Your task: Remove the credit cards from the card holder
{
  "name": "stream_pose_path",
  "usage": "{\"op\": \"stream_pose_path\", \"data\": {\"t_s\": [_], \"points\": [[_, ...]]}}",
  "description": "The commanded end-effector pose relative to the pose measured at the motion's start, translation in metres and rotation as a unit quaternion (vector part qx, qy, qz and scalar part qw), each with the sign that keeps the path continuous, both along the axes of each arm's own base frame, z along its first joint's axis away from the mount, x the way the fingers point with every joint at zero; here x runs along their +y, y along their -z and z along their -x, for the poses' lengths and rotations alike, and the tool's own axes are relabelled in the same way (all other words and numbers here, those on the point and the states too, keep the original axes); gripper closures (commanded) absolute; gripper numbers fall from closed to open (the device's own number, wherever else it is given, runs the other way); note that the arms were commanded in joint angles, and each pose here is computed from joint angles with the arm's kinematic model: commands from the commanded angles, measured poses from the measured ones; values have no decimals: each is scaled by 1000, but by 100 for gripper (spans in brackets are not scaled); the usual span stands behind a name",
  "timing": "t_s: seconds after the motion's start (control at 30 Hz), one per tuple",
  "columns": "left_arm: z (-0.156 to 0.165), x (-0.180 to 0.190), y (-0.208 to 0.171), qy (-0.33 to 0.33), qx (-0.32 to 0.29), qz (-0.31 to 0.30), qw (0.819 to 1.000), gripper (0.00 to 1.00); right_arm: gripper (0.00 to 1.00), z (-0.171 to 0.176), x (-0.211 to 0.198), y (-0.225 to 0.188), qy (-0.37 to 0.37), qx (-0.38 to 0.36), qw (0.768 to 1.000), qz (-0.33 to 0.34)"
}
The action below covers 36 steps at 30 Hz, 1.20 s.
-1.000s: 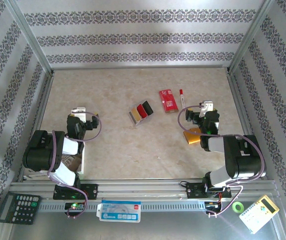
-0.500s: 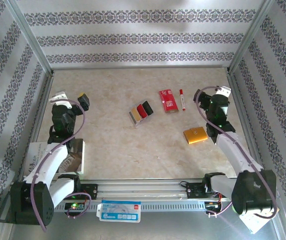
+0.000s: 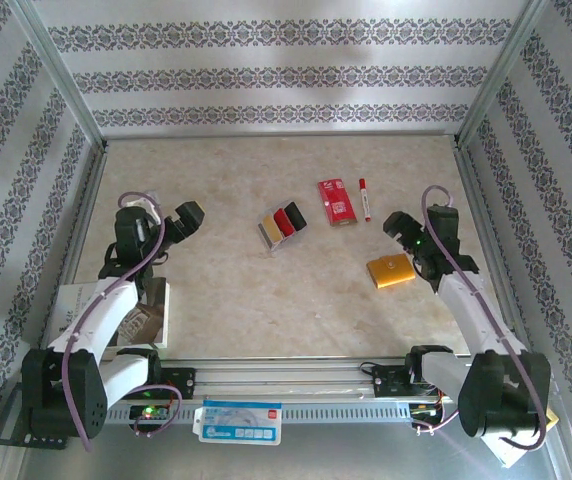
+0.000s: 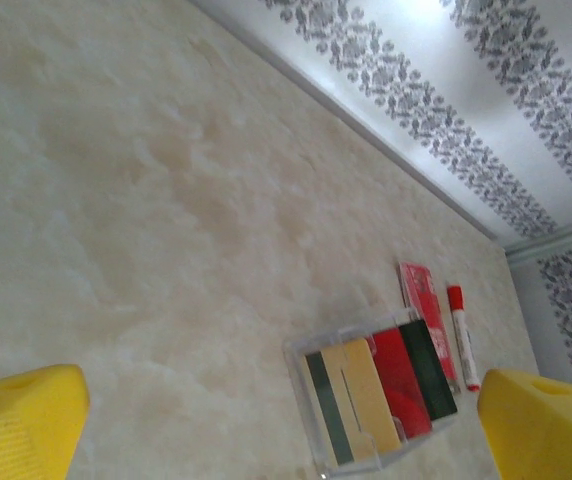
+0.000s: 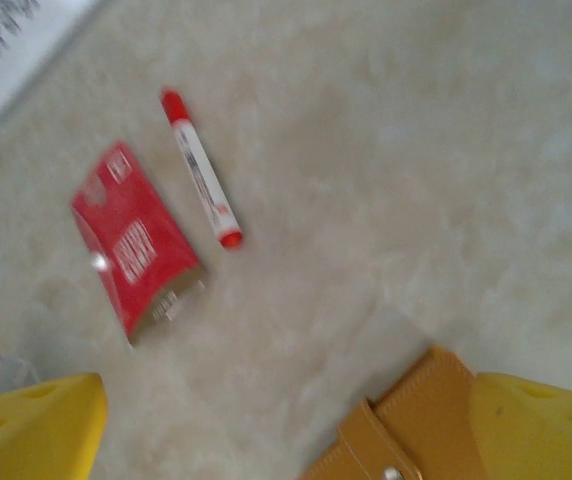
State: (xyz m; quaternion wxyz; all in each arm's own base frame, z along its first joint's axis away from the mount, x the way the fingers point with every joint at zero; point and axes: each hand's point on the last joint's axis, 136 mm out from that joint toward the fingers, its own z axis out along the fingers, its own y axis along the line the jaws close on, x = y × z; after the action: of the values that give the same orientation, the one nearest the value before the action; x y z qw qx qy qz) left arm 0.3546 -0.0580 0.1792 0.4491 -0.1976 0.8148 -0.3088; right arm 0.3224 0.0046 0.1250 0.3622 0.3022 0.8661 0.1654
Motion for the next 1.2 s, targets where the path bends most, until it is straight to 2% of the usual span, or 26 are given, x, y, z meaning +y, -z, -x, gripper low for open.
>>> {"op": "stream_pose_path", "data": {"t_s": [0.0, 0.23, 0.47, 0.63, 0.8, 1.0, 1.17], "points": [[1, -22, -4, 40, 19, 26, 999, 0, 8, 11, 10, 25, -13, 51, 998, -30], [-3, -40, 1, 65, 33, 15, 997, 0, 14, 6, 23, 55, -47, 121, 990, -47], [-7, -50, 4, 85, 44, 4, 995, 0, 14, 10, 19, 77, -60, 165, 984, 0], [-12, -53, 2, 90, 45, 3, 995, 0, 14, 9, 35, 88, -88, 191, 978, -4], [-18, -56, 2, 91, 48, 3, 995, 0, 15, 10, 76, 91, -139, 197, 970, -8], [-21, -59, 2, 90, 46, 3, 995, 0, 15, 27, 153, 94, -221, 196, 955, -1], [-21, -60, 7, 92, 58, -3, 994, 0, 16, 34, 210, 89, -271, 167, 948, -9]]}}
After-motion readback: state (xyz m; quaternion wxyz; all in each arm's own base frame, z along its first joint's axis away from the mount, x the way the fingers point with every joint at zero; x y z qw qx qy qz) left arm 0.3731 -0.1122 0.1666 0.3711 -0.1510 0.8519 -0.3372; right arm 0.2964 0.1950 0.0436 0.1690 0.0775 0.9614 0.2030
